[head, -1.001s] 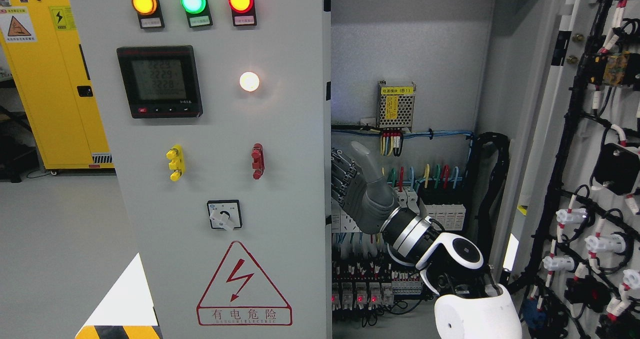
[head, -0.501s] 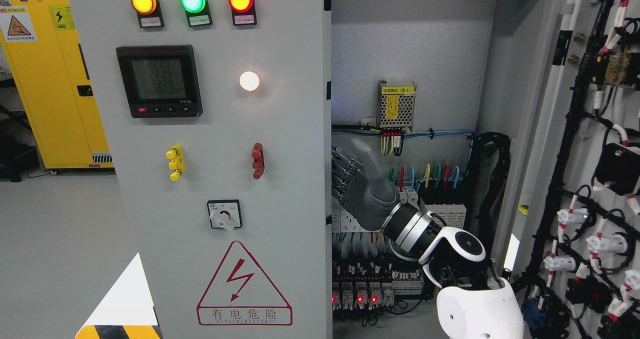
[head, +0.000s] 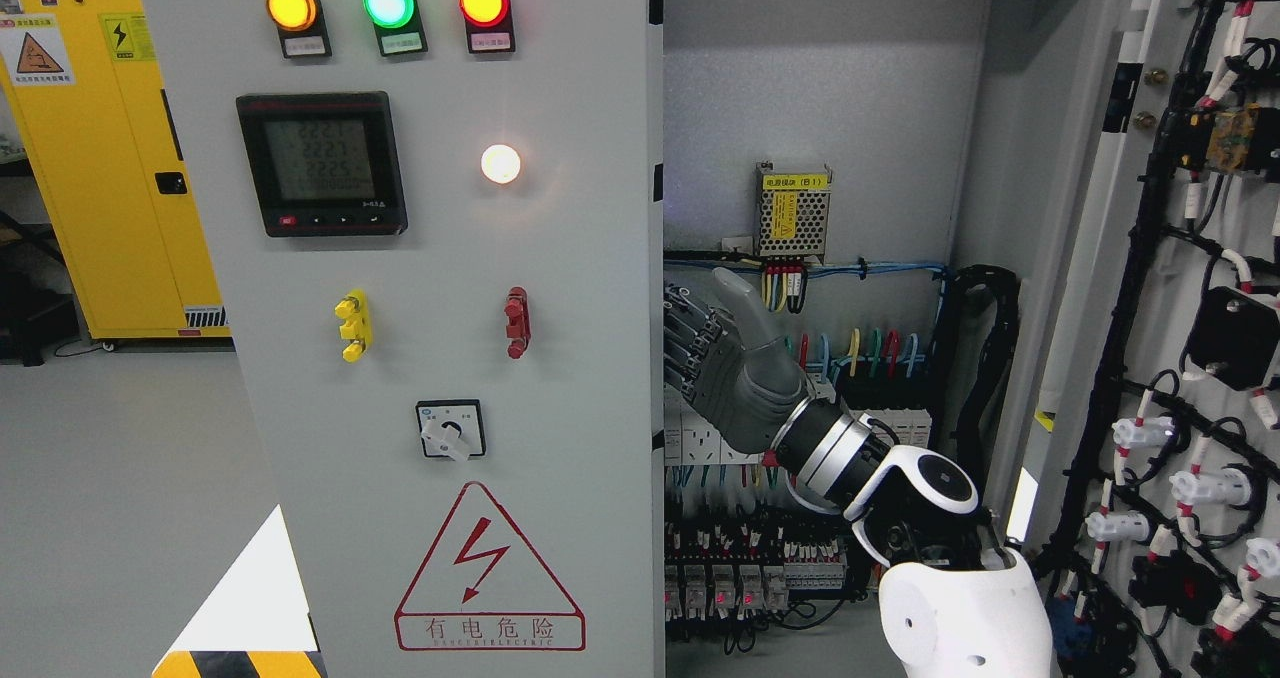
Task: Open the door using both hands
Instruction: 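Hook the right hand fingers behind the inner edge of the indicator-light door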
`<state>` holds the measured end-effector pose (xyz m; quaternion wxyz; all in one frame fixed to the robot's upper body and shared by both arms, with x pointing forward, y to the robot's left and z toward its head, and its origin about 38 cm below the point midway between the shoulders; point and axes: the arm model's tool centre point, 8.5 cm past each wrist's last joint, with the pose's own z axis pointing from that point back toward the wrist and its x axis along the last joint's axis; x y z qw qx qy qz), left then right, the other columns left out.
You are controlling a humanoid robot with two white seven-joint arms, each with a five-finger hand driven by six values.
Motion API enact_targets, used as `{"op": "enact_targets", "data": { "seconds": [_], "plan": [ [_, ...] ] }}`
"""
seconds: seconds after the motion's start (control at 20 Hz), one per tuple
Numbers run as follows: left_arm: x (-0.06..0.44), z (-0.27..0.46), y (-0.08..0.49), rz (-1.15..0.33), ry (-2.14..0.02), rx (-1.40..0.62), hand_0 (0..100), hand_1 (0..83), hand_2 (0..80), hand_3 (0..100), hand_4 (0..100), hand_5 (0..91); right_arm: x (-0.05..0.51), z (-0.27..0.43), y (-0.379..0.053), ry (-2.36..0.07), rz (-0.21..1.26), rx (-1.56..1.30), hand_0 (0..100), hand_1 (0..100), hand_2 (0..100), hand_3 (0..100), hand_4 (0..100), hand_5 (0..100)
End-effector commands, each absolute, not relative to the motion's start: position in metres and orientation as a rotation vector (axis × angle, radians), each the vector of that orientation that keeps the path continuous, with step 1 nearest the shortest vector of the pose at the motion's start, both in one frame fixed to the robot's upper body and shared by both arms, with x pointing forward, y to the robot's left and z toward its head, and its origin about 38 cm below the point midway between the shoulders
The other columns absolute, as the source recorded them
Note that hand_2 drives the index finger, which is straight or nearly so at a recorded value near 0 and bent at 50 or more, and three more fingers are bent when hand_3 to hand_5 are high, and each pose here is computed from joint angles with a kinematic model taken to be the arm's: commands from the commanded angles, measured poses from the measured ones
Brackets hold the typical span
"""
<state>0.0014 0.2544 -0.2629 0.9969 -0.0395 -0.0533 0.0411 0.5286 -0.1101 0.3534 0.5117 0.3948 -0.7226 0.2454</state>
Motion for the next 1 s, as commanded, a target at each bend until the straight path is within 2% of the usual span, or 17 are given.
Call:
{"op": "enact_targets", "data": {
  "seconds": [0.0,0.95],
  "plan": [
    [0.0014,-0.2639,0.2356,0.085,-0.106,-0.107,0,0.0,0.0,0,0,0.0,0.5292,0.3505,-0.1071,-1.719,0.607,0.956,22,0,0,0,0,0],
    [0.0014,-0.2639,0.2356,0.085,-0.106,-0.107,0,0.0,0.0,0,0,0.0,0.526,0.3558,-0.1028,-1.683,0.648,0.989,22,0,0,0,0,0]
  ]
}}
